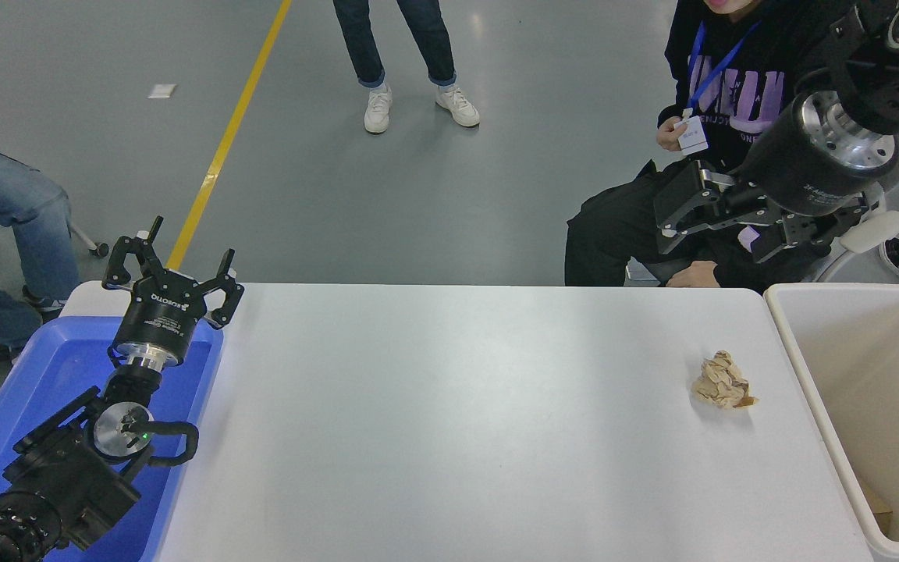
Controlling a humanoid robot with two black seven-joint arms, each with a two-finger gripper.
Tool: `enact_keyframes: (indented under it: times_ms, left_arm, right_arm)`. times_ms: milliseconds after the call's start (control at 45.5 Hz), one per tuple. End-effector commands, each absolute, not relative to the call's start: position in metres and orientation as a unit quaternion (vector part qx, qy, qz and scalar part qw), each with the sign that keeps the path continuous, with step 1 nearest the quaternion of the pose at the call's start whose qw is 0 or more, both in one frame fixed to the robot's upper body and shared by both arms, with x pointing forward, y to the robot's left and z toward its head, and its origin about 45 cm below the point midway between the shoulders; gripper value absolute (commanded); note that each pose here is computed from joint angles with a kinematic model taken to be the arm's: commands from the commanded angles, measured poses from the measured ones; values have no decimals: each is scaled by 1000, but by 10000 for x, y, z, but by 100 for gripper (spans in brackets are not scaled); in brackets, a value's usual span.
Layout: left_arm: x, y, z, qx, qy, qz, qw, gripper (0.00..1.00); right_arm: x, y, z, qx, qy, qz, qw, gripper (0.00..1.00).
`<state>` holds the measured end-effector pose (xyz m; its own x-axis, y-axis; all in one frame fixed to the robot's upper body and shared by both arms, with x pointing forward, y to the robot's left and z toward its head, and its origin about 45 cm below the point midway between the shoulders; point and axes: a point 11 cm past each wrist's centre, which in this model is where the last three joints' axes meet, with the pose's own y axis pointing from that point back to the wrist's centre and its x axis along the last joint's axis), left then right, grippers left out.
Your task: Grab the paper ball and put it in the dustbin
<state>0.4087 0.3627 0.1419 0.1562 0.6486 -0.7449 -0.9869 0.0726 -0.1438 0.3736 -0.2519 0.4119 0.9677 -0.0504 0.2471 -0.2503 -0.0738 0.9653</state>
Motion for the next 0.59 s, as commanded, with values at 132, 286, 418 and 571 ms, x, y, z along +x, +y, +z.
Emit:
enact_keyframes:
  times_ms: [132, 286, 418, 571]
  left_arm:
    - [4086, 3635, 1418, -327, 256, 597, 686, 98]
    - [4086, 3636, 1419, -328, 257, 597, 686, 98]
    - [4081, 3638, 1412, -327, 257, 598, 685, 98]
    - [4086, 3636, 1419, -328, 257, 597, 686, 98]
  right_arm:
    - [3739, -2515, 4140, 729, -105, 77, 672, 100]
    - [3740, -2510, 4154, 729, -106, 78, 671, 100]
    - [3739, -2521, 4144, 730, -106, 76, 671, 100]
    - [3739, -2523, 4150, 730, -107, 76, 670, 100]
